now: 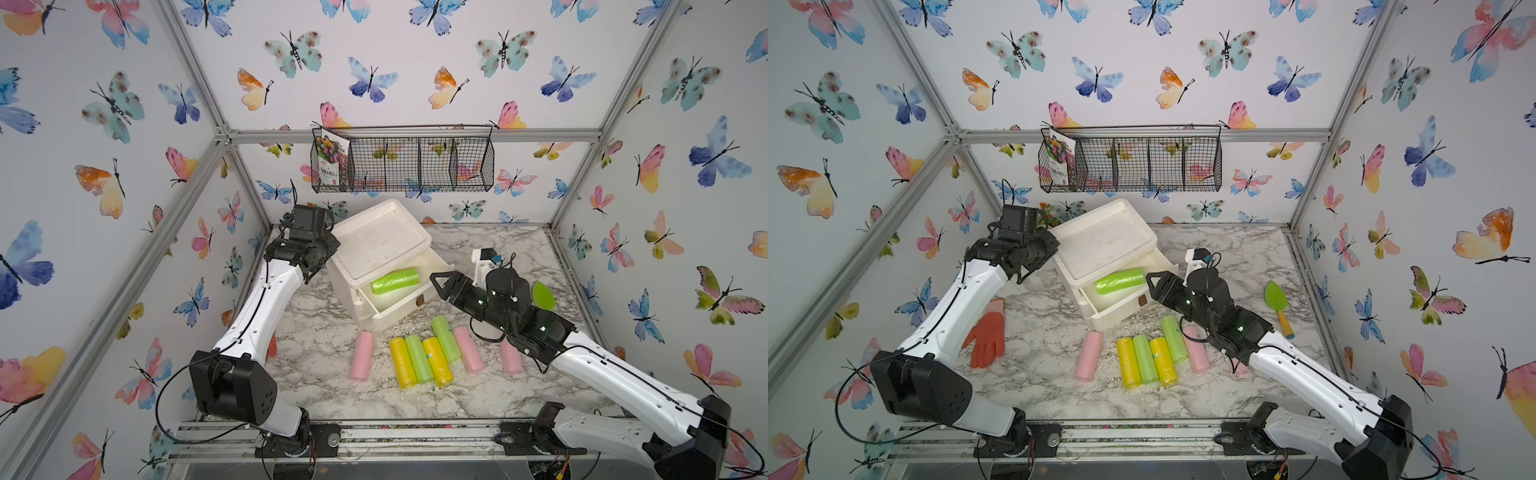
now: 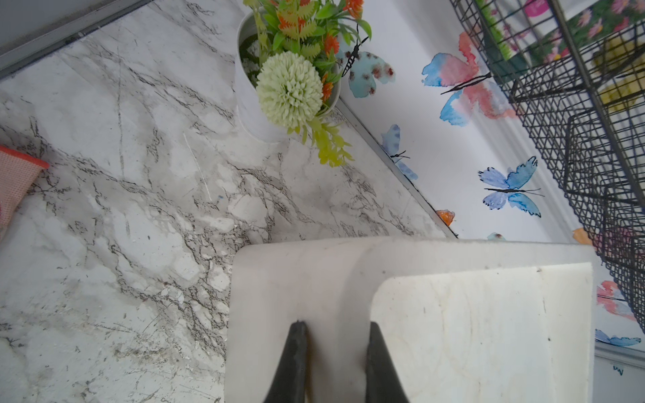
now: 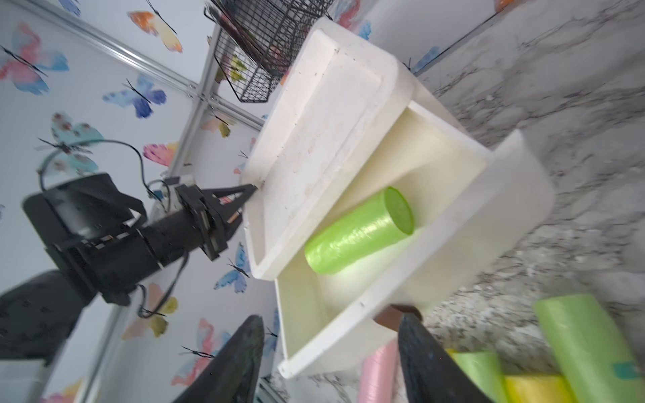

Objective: Sort the rolls of trash bags by color and place them into the drawer
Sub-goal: Place the roll of trash bags in the drawer, then pick up the roll of trash bags from the center of the board.

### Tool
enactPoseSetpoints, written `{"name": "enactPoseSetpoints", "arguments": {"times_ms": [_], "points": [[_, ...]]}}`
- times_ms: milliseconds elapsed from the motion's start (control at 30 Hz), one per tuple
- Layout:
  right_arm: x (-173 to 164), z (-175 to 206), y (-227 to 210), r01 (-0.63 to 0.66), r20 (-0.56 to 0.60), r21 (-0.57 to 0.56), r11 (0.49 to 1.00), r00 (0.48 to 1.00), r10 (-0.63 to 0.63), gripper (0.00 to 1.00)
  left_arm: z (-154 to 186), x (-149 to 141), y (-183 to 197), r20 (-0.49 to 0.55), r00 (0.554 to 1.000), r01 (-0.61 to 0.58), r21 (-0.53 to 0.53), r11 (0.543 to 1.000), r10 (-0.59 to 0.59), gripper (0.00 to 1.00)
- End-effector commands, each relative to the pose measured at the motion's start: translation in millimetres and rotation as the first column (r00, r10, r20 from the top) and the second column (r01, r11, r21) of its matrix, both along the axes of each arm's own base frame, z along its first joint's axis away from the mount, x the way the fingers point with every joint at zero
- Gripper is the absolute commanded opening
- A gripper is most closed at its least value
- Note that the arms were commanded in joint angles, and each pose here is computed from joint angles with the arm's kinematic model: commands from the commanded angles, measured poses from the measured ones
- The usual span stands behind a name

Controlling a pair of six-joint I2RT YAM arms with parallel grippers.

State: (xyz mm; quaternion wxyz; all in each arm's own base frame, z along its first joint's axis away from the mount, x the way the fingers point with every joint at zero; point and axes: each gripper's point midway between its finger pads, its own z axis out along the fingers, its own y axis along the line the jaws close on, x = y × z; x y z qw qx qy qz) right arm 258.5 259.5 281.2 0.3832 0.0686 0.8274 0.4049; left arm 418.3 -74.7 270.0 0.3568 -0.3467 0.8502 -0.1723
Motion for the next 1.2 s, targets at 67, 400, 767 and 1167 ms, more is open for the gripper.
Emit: {"name": "enactPoseSetpoints", "arguments": {"times_ms": [67, 400, 767, 1167], "points": [[-27.7, -99.1, -47.9, -0.082, -0.072, -0.431, 0.898, 0.996, 0.057, 0.64, -5.9, 12.0, -29.2, -0.011, 1.0, 0.012, -0.2, 0.98, -0.014, 0.0], [-20.0, -154.0, -53.0, -0.135, -0.164, -0.608, 0.782, 0.986, 0.044, 0.66, -11.1, 11.3, -26.9, -0.024, 1.0, 0.01, -0.183, 0.983, -0.014, 0.0], [-15.4, -187.8, -41.9, -0.189, -0.17, -0.63, 0.753, 0.98, 0.103, 0.65, -19.0, 14.9, -28.0, -0.045, 0.999, 0.013, -0.181, 0.983, -0.021, 0.0], [-13.8, -219.5, -33.7, -0.234, -0.19, -0.643, 0.73, 0.971, 0.145, 0.65, -14.6, 17.3, -28.4, -0.039, 0.999, 0.015, -0.179, 0.984, -0.023, 0.0]]}}
